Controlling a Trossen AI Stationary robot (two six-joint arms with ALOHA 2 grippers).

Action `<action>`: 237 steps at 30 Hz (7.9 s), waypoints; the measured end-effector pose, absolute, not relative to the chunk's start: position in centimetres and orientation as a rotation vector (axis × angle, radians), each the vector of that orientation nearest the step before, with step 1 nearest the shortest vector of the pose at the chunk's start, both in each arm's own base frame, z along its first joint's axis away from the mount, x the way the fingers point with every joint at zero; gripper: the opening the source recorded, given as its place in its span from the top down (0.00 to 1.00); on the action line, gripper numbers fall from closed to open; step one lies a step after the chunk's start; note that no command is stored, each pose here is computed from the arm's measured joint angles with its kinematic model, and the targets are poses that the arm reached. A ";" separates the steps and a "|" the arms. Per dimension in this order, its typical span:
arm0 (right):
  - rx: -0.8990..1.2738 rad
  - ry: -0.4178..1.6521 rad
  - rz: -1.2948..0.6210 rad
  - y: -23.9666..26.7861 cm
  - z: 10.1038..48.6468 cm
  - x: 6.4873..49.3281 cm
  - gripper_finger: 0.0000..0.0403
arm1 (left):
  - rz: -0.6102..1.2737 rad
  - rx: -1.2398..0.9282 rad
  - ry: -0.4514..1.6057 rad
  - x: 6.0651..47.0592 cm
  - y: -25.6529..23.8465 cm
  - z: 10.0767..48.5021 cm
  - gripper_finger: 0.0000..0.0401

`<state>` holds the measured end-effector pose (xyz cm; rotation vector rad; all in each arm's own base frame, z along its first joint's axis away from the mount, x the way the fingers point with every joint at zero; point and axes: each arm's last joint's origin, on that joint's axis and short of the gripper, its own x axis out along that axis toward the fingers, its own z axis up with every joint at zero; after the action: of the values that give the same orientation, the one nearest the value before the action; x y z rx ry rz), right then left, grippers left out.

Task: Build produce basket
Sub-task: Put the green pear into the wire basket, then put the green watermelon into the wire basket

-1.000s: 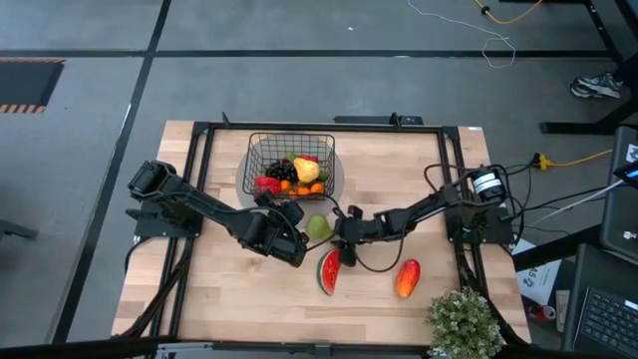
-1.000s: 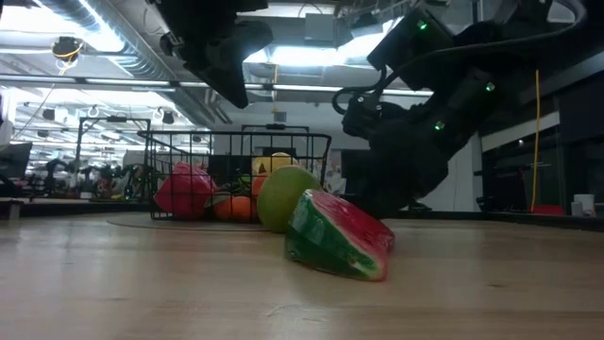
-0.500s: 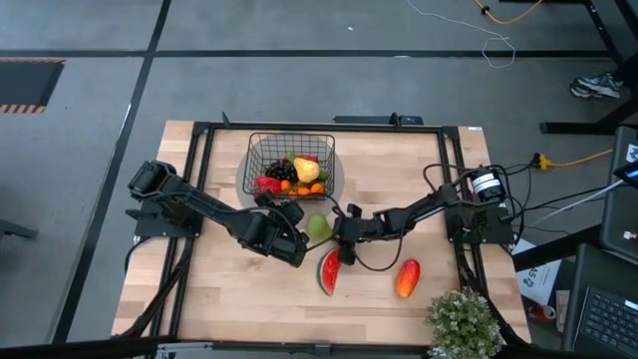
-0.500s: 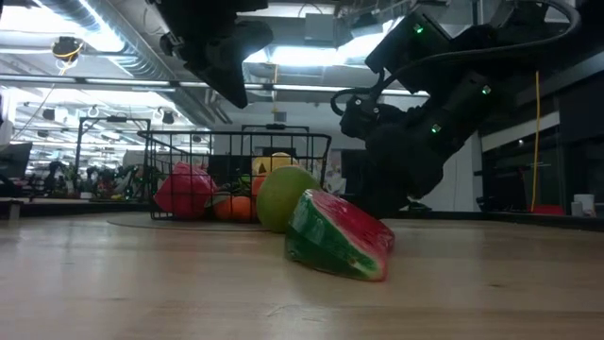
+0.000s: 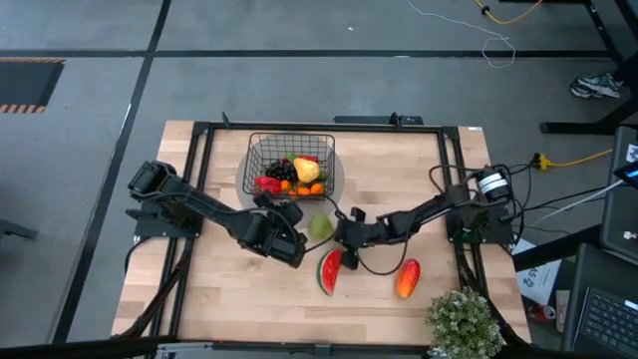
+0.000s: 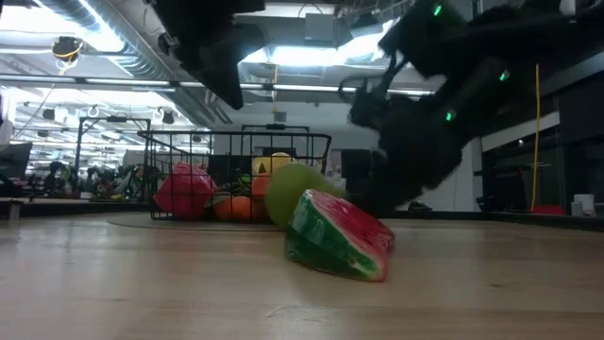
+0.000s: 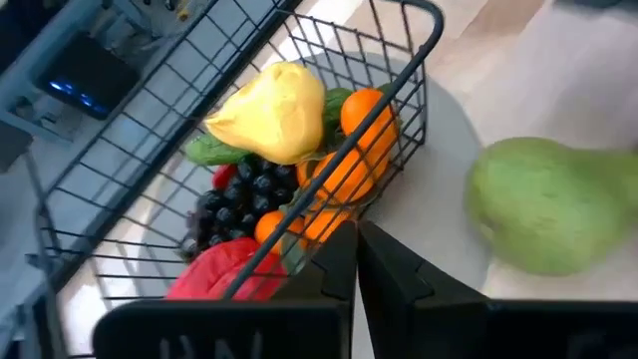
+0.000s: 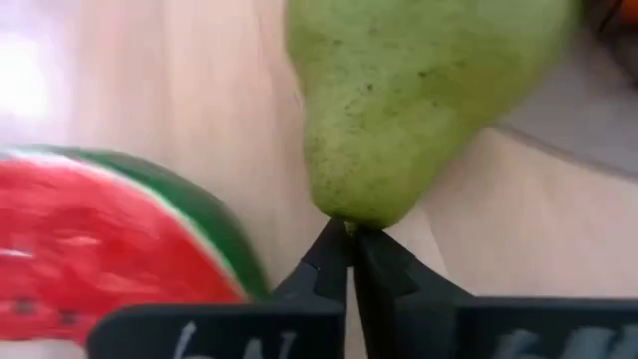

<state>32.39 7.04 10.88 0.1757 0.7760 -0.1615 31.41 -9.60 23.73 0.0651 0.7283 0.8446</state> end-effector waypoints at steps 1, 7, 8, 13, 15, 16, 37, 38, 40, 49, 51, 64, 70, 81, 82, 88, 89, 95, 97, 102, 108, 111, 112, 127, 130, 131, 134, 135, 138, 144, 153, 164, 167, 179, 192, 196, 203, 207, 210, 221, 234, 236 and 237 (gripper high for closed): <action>0.174 0.763 -0.165 7.2 11.3 32.3 0.99 | 0.846 0.082 0.736 31.2 -9.7 23.7 0.99; 0.131 0.651 -0.222 8.0 14.2 31.8 1.00 | 0.846 0.173 0.784 30.1 -10.3 23.7 0.99; 0.110 0.628 -0.231 8.0 14.8 31.7 1.00 | 0.847 0.191 0.788 29.9 -10.4 23.7 0.98; 0.025 0.528 -0.289 7.4 17.4 31.4 1.00 | 0.858 0.248 0.808 28.8 -10.8 23.9 0.98; 0.006 0.480 -0.307 6.8 18.5 31.4 1.00 | 0.878 0.228 0.796 27.9 -10.8 24.6 0.99; -0.002 0.454 -0.312 6.5 19.0 31.5 1.00 | 0.891 0.222 0.786 27.4 -10.8 24.9 1.00; 0.031 0.357 -0.201 -3.3 25.6 43.5 0.98 | 0.962 0.092 0.681 23.6 -10.0 28.5 0.98; 0.033 0.377 -0.207 -3.5 25.4 43.9 0.96 | 0.959 0.082 0.694 23.6 -10.0 28.4 0.99; 0.034 0.430 -0.215 -3.9 24.9 44.5 0.93 | 0.953 0.072 0.711 23.6 -10.0 28.4 1.00; 0.051 0.524 -0.236 -4.6 25.7 44.2 0.76 | 0.934 0.065 0.719 23.4 -10.5 28.3 0.97; 0.063 0.562 -0.239 -4.5 26.7 43.4 0.74 | 0.937 0.051 0.711 23.3 -10.6 28.3 0.97; 0.150 1.151 -0.253 0.3 30.2 33.3 0.72 | 0.916 0.009 0.682 23.5 -11.1 28.3 0.97; 0.118 1.271 -0.213 3.8 30.0 31.2 0.72 | 0.895 -0.065 0.632 24.3 -11.6 28.2 0.96; 0.135 1.018 -0.064 10.0 23.0 32.0 0.72 | 0.820 -0.170 0.595 26.5 -12.7 27.3 1.00; 0.148 0.974 -0.042 10.4 22.0 32.1 0.72 | 0.790 -0.173 0.612 26.9 -13.0 27.1 1.00; 0.120 0.879 -0.003 12.5 17.1 31.6 0.72 | 0.669 -0.120 0.694 29.6 -14.3 24.6 0.99; 0.099 0.886 -0.018 12.6 16.5 31.4 0.72 | 0.663 -0.114 0.696 29.9 -14.6 24.2 0.99; -0.055 0.913 -0.005 13.1 14.6 31.0 0.72 | 0.626 -0.139 0.774 30.8 -15.2 22.1 0.99; -0.096 0.906 0.019 13.1 14.9 31.1 0.72 | 0.607 -0.149 0.807 30.9 -15.4 21.8 0.99; -0.142 0.862 0.016 12.3 16.0 32.2 0.70 | 0.567 -0.159 0.840 30.5 -16.0 21.7 0.99; -0.015 0.923 0.005 10.6 15.0 32.8 0.61 | 0.543 -0.149 0.846 30.1 -16.8 21.7 0.97; 0.009 0.952 0.036 10.4 14.3 33.1 0.55 | 0.535 -0.146 0.847 30.0 -17.0 21.7 0.97; 0.011 0.956 0.041 10.3 14.0 33.2 0.53 | 0.534 -0.145 0.848 30.0 -17.0 21.7 0.97; 0.042 0.949 0.088 10.6 12.3 34.0 0.42 | 0.527 -0.140 0.850 29.9 -17.1 21.7 0.97; 0.079 0.948 0.077 10.6 12.3 34.0 0.47 | 0.527 -0.140 0.849 29.9 -17.1 21.7 0.97; 0.091 0.950 0.071 10.6 12.3 34.0 0.49 | 0.527 -0.140 0.849 29.9 -17.1 21.7 0.97; 0.142 0.953 0.041 10.6 12.3 34.0 0.57 | 0.527 -0.139 0.849 29.9 -17.1 21.7 0.97; 0.165 0.953 0.028 10.6 12.3 34.0 0.60 | 0.528 -0.139 0.849 29.9 -17.1 21.7 0.97; 0.238 0.954 -0.013 10.6 12.3 34.0 0.70 | 0.528 -0.139 0.848 29.9 -17.1 21.7 0.97; 0.296 0.952 -0.040 10.6 12.3 34.0 0.91 | 0.531 -0.136 0.844 29.9 -17.1 21.7 0.97; 0.329 0.913 -0.095 10.6 12.6 34.2 0.99 | 0.531 -0.136 0.844 29.9 -17.1 21.7 0.97; 0.341 0.810 -0.109 10.3 15.6 33.9 1.00 | 0.530 -0.136 0.844 29.9 -17.1 21.7 0.97; 0.328 0.774 -0.143 10.1 16.4 33.7 1.00 | 0.528 -0.135 0.844 29.9 -17.2 21.7 0.97; 0.219 0.626 -0.405 8.6 20.8 31.7 1.00 | 0.483 -0.109 0.839 28.9 -18.7 21.7 0.97; 0.091 0.387 -0.551 6.4 26.8 29.8 1.00 | 0.481 -0.101 0.831 28.8 -19.0 21.7 0.97; 0.069 0.306 -0.574 5.1 28.2 30.0 1.00 | 0.481 -0.101 0.832 28.8 -19.0 21.7 0.97; 0.086 0.188 -0.538 3.1 29.7 30.9 1.00 | 0.482 -0.098 0.833 28.8 -18.9 21.7 0.97; 0.126 0.151 -0.460 1.9 30.1 31.3 1.00 | 0.475 -0.083 0.837 28.7 -18.9 21.7 0.97; 0.151 0.125 -0.397 1.1 30.4 31.5 1.00 | 0.475 -0.082 0.837 28.7 -18.9 21.7 0.97; 0.255 0.024 -0.164 -1.9 31.6 31.9 1.00 | 0.474 -0.080 0.838 28.7 -18.9 21.7 0.97; 0.322 0.013 -0.384 -4.6 30.5 32.4 1.00 | 0.470 -0.072 0.840 28.8 -19.0 21.7 0.97; 0.294 0.028 -0.461 -4.9 29.7 32.7 1.00 | 0.465 -0.061 0.843 28.8 -19.0 21.7 0.97; 0.284 0.039 -0.488 -5.0 29.3 33.0 1.00 | 0.465 -0.060 0.843 28.8 -19.0 21.7 0.97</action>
<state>32.96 -4.99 29.33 0.2836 0.0393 -0.4882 28.76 -18.95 21.73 -0.0604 0.8425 0.4649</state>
